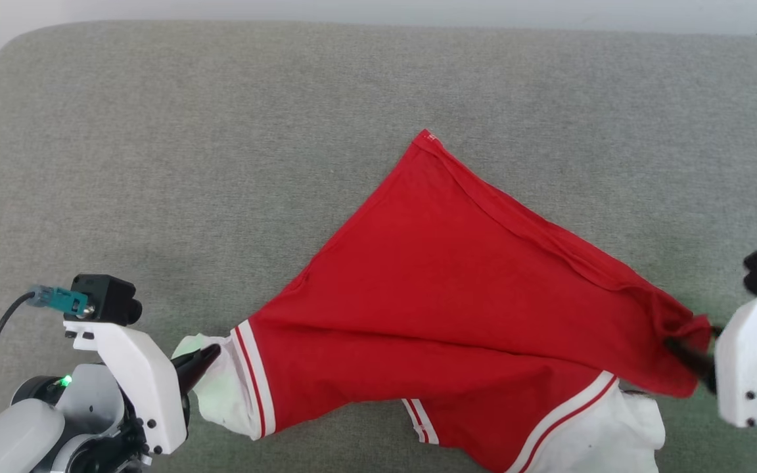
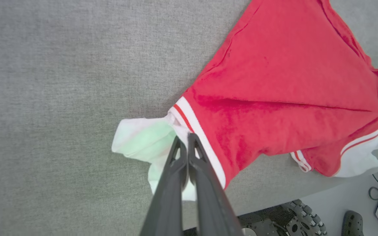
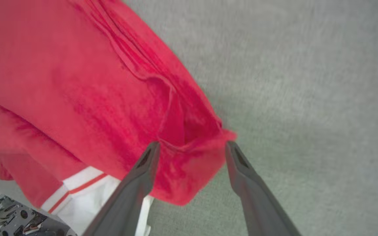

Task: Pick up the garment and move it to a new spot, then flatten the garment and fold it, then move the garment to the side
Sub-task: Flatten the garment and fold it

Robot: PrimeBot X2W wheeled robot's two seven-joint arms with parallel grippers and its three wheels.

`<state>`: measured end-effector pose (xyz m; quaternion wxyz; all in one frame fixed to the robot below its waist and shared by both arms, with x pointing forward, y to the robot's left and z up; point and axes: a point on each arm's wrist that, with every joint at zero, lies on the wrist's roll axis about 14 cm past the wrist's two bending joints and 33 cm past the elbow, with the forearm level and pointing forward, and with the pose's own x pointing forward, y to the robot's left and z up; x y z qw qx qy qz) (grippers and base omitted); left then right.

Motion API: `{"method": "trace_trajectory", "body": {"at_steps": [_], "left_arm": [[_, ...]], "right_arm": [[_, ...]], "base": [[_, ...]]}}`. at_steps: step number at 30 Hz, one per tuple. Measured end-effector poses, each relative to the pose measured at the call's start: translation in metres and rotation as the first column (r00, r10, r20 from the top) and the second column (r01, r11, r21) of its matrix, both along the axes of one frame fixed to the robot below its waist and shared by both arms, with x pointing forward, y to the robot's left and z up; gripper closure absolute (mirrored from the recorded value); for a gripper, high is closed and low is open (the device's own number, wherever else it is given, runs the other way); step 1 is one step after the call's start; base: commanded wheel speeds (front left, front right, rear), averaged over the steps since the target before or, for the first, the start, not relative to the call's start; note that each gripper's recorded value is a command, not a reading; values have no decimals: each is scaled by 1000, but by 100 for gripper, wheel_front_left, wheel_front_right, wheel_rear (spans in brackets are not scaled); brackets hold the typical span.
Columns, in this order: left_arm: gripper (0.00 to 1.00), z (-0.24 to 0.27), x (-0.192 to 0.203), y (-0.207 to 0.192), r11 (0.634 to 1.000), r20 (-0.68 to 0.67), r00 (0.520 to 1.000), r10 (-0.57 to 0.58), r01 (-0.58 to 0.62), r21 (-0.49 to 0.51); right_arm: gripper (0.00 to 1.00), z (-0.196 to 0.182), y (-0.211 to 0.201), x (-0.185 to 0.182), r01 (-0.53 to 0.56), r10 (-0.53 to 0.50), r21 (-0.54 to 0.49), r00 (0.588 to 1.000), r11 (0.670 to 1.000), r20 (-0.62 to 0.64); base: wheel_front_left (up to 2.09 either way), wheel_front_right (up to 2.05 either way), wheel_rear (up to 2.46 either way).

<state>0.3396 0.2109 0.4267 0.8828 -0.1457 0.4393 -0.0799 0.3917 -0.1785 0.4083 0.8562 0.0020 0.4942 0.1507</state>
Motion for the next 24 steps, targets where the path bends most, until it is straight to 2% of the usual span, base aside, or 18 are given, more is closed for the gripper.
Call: {"method": "trace_trajectory", "body": {"at_steps": [5, 9, 11, 18, 24], "left_arm": [[100, 1, -5, 2, 1000, -2, 1000, 0, 0, 8], [100, 1, -7, 2, 1000, -3, 1000, -3, 3, 8], [100, 2, -8, 2, 1000, -2, 1000, -4, 4, 6], [100, 5, -11, 3, 1000, 7, 1000, 7, -7, -8], [100, 1, -19, 9, 999, -1, 999, 34, -34, -1]], "right_arm": [[0, 49, 8, 24, -20, 18, 10, 984, 1000, 175], [0, 81, 34, 48, -53, 28, 69, 947, 996, 319], [0, 97, 60, 69, -103, 49, 114, 916, 988, 399], [0, 95, 123, 114, -230, 131, 176, 884, 957, 448], [0, 69, 171, 141, -339, 256, 146, 876, 929, 408]], "base": [[0, 0, 0], [0, 0, 0], [0, 0, 0], [0, 0, 0], [0, 0, 0]]}}
